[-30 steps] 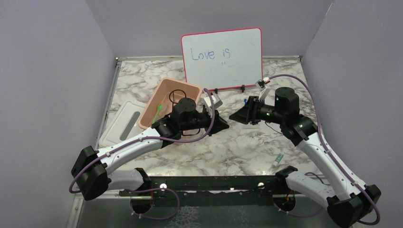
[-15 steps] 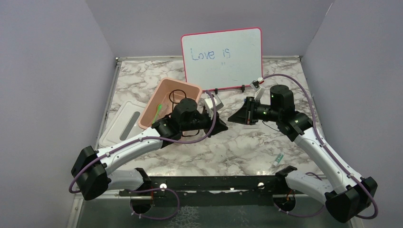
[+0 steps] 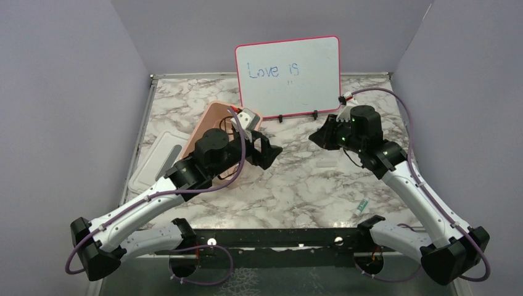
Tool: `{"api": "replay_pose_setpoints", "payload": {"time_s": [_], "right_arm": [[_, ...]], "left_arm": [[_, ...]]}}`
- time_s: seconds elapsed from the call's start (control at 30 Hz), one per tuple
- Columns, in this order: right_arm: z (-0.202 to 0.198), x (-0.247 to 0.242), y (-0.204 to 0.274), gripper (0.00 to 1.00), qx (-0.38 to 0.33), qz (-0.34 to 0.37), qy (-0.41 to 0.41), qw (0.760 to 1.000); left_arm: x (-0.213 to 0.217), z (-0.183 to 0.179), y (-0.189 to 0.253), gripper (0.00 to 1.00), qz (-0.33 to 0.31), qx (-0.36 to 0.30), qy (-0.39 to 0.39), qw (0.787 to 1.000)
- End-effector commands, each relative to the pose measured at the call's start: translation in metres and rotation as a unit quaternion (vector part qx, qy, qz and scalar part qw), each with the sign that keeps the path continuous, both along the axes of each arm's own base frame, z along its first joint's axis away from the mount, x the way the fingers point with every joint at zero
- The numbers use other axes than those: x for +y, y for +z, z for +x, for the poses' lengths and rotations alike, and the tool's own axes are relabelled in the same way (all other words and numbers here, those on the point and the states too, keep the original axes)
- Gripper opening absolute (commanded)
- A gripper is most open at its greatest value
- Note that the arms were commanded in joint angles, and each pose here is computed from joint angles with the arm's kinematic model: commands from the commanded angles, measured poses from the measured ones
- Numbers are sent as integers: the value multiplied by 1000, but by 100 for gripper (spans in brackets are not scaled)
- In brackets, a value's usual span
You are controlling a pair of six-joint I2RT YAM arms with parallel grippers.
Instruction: Organize the chemistry lab equipment
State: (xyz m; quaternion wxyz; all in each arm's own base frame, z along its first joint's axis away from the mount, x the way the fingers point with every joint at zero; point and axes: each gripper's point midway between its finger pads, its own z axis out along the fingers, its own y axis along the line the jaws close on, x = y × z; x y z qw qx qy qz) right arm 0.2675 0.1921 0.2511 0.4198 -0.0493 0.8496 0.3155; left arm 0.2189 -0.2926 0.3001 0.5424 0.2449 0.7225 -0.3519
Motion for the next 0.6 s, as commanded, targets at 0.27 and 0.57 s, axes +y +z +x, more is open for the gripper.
{"api": "replay_pose_setpoints", "payload": {"time_s": [0.27, 0.57], "right_arm": [[63, -73, -54, 13, -40, -198, -189, 961], [76, -69, -85, 12, -57, -229, -202, 951]], "left_arm": [[25, -1, 12, 86, 6, -27, 38, 999], [26, -4, 10, 86, -1, -23, 36, 999]]}}
